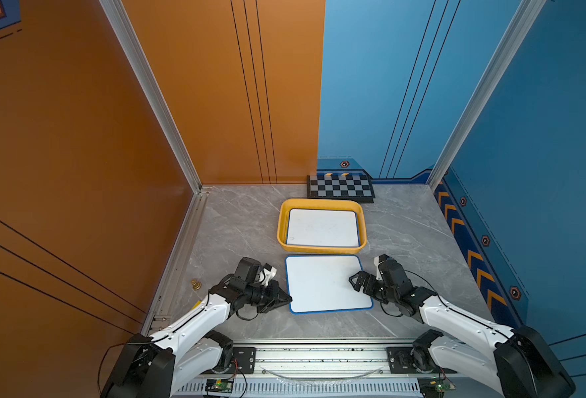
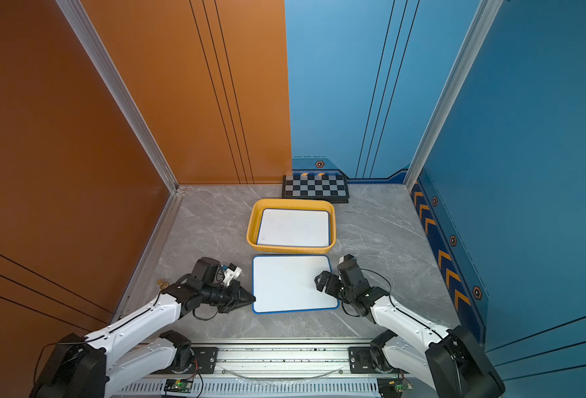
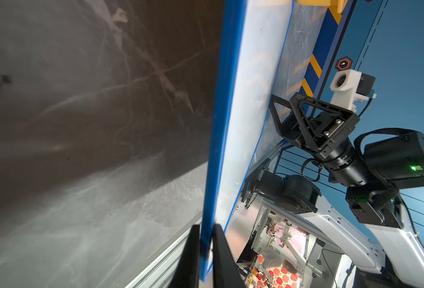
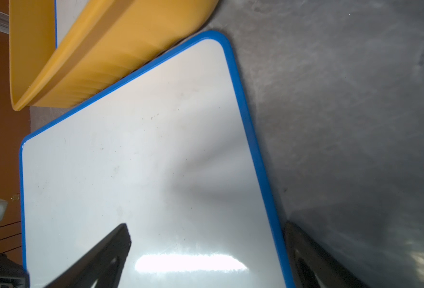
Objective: Put the whiteboard into the storage box
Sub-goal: Pick up the whiteboard at the center of the board.
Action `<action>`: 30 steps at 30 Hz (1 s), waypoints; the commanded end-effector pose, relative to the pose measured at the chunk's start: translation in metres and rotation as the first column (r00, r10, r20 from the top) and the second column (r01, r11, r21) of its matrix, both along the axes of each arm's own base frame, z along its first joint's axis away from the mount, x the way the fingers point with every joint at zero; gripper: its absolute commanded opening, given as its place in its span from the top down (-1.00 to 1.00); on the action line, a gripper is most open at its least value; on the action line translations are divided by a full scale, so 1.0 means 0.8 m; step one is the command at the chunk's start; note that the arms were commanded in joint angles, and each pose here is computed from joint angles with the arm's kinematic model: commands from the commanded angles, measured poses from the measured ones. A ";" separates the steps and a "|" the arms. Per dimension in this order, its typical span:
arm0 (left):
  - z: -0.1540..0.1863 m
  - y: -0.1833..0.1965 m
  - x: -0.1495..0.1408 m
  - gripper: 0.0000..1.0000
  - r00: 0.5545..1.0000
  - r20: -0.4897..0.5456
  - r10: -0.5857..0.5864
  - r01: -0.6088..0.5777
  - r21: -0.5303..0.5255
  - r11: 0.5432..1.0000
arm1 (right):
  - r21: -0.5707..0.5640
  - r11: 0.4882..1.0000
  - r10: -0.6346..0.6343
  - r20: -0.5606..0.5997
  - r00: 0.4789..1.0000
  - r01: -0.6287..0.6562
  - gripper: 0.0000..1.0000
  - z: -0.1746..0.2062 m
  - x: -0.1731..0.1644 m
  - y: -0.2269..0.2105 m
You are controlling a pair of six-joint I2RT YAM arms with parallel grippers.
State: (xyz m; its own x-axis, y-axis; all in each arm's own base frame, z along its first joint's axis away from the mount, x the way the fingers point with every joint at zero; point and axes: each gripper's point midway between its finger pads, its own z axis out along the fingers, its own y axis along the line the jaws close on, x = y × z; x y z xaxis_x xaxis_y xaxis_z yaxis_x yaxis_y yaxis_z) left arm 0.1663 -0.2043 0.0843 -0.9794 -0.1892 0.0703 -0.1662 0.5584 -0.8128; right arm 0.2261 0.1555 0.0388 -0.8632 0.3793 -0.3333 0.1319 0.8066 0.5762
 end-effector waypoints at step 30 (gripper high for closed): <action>0.060 -0.030 0.010 0.62 0.997 0.054 -0.052 0.056 -0.092 0.994 | 0.003 0.999 0.045 -0.327 0.944 -0.046 -0.99 -0.058 -0.081 -0.021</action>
State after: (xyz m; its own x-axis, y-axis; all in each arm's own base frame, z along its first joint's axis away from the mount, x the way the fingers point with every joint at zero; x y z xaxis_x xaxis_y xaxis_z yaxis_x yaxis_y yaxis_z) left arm 0.1694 -0.2201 0.1182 -0.9860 -0.1549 0.0615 -0.1331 0.5098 -0.8499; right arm 0.2260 0.1578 0.0420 -0.8909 0.3510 -0.2884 0.1041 0.7756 0.6225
